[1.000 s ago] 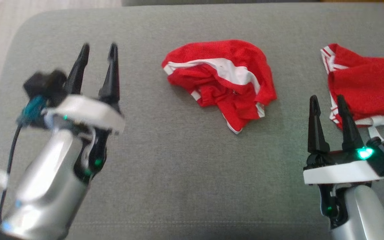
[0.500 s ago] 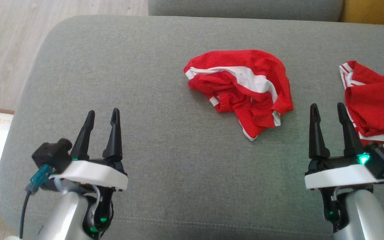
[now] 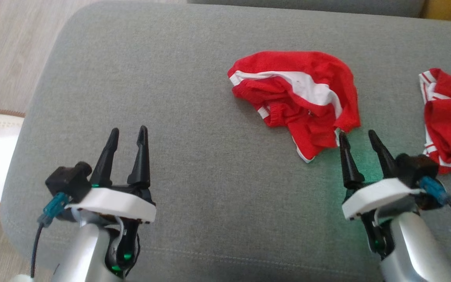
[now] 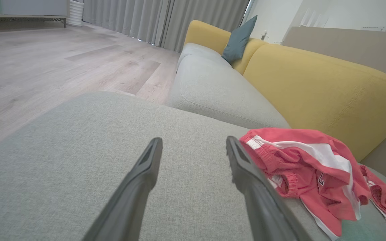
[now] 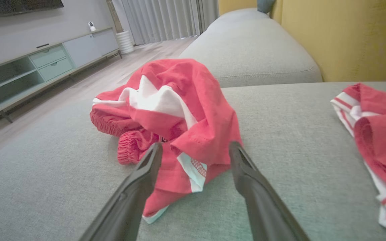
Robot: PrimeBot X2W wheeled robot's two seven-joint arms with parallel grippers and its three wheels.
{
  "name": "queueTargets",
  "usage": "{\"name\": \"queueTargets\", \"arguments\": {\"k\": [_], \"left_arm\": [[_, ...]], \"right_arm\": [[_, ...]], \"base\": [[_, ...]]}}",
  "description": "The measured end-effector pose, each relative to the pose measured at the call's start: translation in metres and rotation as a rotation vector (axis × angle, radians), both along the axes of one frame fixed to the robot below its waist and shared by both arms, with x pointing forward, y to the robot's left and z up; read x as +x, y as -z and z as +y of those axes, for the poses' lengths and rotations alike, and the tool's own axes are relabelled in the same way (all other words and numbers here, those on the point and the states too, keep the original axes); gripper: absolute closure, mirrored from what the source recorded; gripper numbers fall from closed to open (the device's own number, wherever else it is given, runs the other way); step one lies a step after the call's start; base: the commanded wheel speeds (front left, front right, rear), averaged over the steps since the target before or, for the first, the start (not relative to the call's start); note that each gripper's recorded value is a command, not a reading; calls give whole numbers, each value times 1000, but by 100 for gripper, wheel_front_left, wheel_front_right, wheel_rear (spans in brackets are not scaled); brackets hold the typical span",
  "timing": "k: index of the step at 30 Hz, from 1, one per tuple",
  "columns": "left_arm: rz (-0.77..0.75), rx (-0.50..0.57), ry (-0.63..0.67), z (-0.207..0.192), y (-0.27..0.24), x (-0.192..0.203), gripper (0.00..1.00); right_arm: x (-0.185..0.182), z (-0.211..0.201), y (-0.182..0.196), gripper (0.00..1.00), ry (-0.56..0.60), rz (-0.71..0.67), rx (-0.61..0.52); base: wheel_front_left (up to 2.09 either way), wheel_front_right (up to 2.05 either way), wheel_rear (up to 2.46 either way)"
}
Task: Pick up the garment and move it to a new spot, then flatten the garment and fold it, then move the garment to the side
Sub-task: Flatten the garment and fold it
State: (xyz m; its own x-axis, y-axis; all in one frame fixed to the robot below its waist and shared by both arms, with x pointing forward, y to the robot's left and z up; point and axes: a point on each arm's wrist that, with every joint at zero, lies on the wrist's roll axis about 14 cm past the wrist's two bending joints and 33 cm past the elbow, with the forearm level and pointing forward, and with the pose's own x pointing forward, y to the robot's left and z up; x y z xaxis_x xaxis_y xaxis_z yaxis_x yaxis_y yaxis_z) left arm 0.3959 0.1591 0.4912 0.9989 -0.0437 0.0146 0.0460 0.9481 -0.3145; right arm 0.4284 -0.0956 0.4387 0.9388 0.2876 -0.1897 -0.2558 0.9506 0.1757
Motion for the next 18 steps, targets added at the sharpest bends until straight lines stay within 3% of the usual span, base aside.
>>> {"name": "queueTargets", "arguments": {"k": [9,18], "left_arm": [[14,-1,-18,6,7,4,0],[27,2,-24,8,12,2,0]], "right_arm": [[9,25,29,0,-43,130,77],[28,25,21,0,-5,73,133]], "base": [[0,0,0],[0,0,0]]}}
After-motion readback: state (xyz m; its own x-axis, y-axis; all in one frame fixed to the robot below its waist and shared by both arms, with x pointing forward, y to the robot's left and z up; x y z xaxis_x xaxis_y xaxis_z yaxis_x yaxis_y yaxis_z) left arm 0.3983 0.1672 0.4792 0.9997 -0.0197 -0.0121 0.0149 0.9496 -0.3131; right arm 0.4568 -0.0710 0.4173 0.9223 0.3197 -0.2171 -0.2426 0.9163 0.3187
